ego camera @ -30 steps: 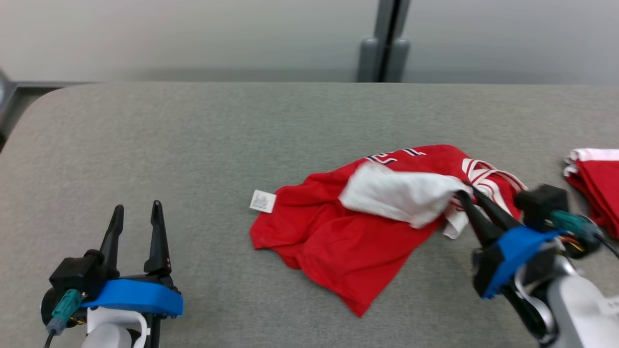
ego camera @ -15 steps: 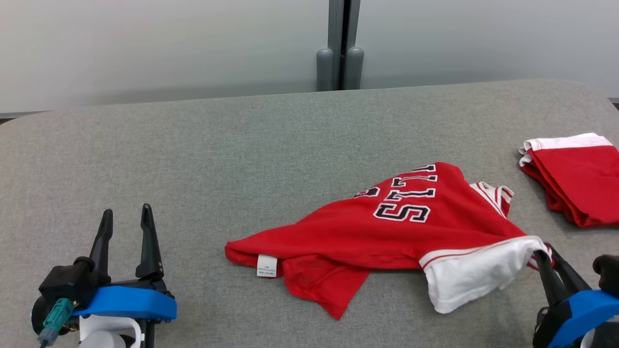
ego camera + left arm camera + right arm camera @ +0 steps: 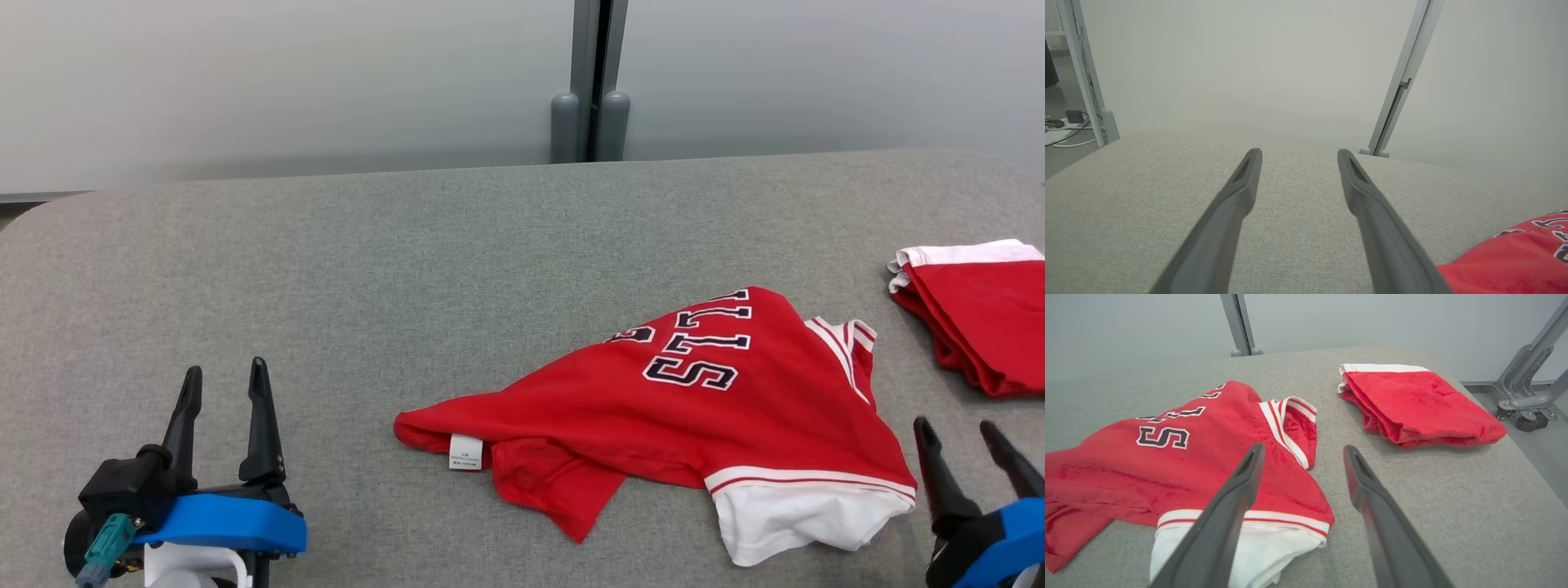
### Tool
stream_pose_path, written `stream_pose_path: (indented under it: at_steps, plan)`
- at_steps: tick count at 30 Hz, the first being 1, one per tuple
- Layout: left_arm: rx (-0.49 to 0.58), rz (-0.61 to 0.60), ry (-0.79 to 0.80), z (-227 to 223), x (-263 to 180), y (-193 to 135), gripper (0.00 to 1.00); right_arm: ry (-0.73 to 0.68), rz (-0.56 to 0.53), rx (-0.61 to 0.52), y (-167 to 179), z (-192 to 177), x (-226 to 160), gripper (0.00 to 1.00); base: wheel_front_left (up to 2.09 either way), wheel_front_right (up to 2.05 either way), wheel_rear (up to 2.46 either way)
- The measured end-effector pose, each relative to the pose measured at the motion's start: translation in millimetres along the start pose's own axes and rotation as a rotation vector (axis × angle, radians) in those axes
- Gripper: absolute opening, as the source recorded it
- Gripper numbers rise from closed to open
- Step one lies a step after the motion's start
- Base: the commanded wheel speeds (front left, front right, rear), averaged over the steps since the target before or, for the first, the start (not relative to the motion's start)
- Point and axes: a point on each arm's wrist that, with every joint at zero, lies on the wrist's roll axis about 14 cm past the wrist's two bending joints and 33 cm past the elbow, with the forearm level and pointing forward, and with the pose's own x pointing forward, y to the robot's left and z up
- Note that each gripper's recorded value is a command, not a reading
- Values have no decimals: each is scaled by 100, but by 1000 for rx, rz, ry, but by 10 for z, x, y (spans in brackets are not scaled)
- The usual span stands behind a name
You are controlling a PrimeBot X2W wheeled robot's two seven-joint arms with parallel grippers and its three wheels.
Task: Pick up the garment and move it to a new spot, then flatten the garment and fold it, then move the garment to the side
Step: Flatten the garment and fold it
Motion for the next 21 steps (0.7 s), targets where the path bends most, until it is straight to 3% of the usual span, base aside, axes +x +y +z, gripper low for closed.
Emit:
stream_pose_path:
  at_steps: [4, 9, 16, 21]
  plan:
    - [-2, 5, 1, -1, -21, 1, 100, -88, 13, 41, 33, 264, -3, 100, 0, 0, 0]
    - [-3, -4, -1, 8, -3, -45, 100, -61, 110, 30, 370, 387, 169, 100, 0, 0, 0]
    - [-9, -12, 2, 3, 39, -83, 100, 190, 219, -166, 812, 236, 706, 100, 0, 0, 0]
    - [-11, -3, 9, -20, 44, -56, 100, 338, 194, -270, 766, -2, 935, 100, 0, 0, 0]
